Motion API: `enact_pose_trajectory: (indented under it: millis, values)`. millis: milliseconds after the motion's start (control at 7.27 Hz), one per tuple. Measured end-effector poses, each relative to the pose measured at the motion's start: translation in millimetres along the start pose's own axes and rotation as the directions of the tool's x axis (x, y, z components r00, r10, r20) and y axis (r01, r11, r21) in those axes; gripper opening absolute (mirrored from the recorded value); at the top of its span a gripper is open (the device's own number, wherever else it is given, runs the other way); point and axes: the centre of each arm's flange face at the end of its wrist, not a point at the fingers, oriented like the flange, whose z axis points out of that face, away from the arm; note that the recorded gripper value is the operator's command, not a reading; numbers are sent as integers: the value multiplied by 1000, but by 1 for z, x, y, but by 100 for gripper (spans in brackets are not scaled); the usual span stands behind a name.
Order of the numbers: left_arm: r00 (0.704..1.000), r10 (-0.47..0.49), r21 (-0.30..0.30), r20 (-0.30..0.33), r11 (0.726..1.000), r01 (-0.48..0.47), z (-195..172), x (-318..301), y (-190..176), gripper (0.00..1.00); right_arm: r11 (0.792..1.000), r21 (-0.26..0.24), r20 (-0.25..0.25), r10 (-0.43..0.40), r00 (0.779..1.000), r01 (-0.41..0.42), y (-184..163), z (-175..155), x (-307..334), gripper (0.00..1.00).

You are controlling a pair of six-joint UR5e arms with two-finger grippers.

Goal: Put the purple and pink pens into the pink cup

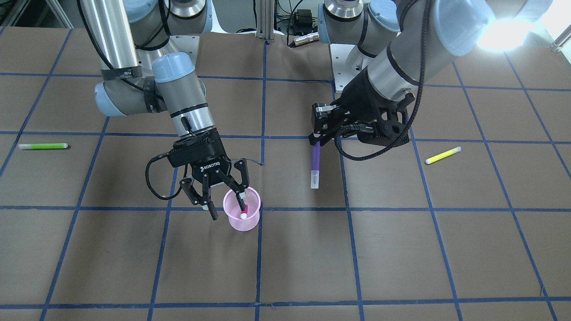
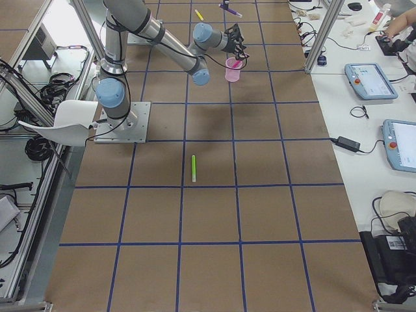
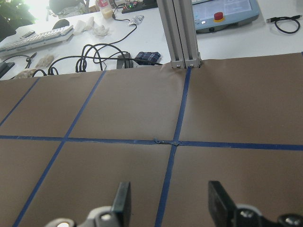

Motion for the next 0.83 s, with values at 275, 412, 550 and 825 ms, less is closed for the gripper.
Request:
enact_pose_trajectory:
  millis: [275, 412, 550, 825]
  values:
    - [948, -319, -42, -17, 947, 318, 30, 21, 1, 0, 996, -79, -64, 45, 997, -50, -46, 14, 34, 100]
    - [904, -426, -97, -29, 902, 422, 50, 33, 2, 0, 988, -134, -100, 64, 993, -77, -71, 19, 63, 100]
    - [857, -513, -163, -39, 850, 501, 73, 47, 3, 0, 978, -190, -126, 60, 990, -84, -90, 20, 91, 100]
    - [767, -640, -317, -38, 736, 598, 115, 62, -4, 0, 940, -326, -213, 29, 977, -98, -109, 5, 137, 100]
